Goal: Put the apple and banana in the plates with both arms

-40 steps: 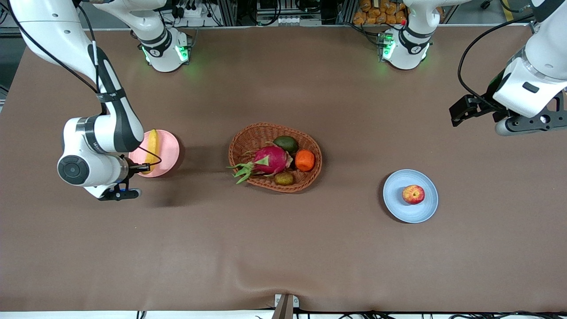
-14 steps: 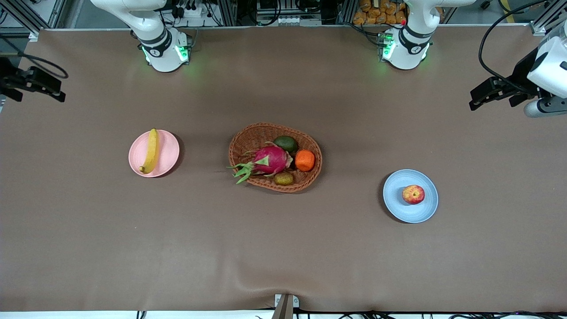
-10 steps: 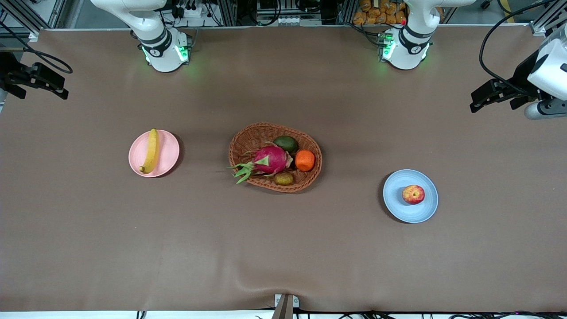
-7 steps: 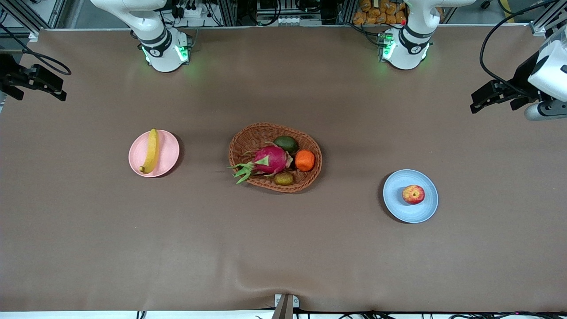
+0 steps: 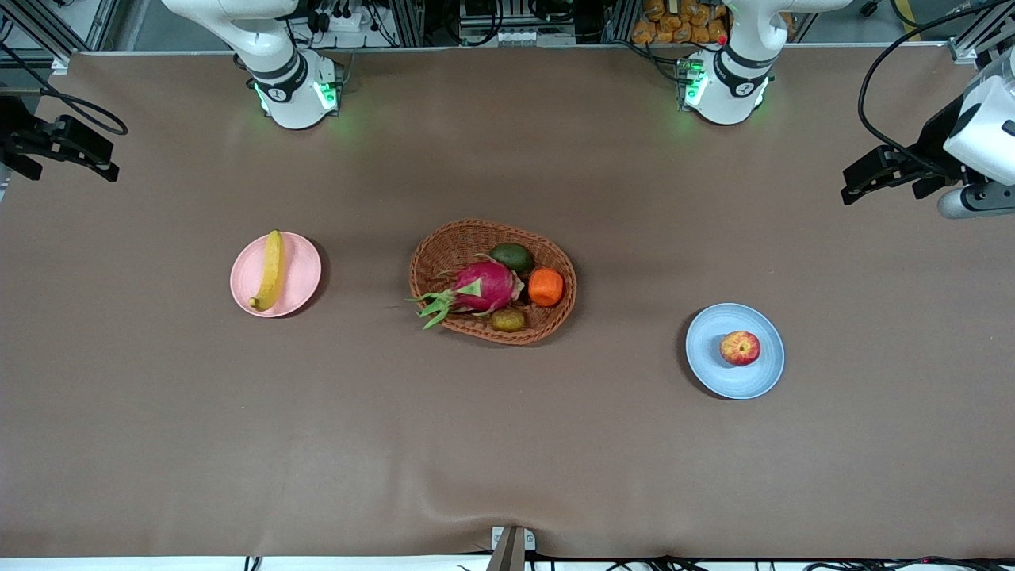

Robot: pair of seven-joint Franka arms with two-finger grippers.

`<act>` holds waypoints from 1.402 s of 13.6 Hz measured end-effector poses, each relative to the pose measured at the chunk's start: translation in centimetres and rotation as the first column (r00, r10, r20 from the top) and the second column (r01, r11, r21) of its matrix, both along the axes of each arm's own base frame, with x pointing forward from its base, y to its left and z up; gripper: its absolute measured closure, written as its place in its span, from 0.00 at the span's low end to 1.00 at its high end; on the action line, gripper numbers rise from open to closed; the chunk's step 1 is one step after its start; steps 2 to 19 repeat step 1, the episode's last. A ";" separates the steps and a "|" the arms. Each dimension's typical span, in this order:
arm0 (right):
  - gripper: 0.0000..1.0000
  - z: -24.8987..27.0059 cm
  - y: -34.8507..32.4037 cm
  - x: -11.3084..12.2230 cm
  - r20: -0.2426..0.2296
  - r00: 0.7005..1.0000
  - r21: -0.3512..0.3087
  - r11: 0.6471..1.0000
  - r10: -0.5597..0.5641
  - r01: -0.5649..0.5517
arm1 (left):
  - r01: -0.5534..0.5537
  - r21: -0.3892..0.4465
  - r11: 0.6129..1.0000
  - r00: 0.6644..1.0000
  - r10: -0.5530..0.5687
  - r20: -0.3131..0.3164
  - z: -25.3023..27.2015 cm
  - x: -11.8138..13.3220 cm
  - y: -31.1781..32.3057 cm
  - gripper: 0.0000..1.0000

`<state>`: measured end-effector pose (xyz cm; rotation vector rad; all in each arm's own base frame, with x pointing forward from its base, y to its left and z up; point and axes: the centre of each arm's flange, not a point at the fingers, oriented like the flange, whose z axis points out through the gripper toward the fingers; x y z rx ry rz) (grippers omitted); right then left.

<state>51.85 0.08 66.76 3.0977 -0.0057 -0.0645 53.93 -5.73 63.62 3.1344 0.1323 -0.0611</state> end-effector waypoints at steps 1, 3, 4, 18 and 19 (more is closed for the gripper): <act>0.00 0.0 0.0 0.0 0.000 1.000 0.000 1.000 0.000 0.000 | 0.000 0.000 1.000 1.000 0.000 0.000 0.0 0.0 0.0 0.00; 0.00 0.0 0.0 0.0 0.000 1.000 0.000 1.000 0.000 0.000 | 0.000 0.000 1.000 1.000 0.000 0.000 0.0 0.0 0.0 0.00; 0.00 0.0 0.0 0.0 0.000 1.000 0.000 1.000 0.000 0.000 | 0.000 0.000 1.000 1.000 0.000 0.000 0.0 0.0 0.0 0.00; 0.00 0.0 0.0 0.0 0.000 1.000 0.000 1.000 0.000 0.000 | 0.000 0.000 1.000 1.000 0.000 0.000 0.0 0.0 0.0 0.00; 0.00 0.0 0.0 0.0 0.000 1.000 0.000 1.000 0.000 0.000 | 0.000 0.000 1.000 1.000 0.000 0.000 0.0 0.0 0.0 0.00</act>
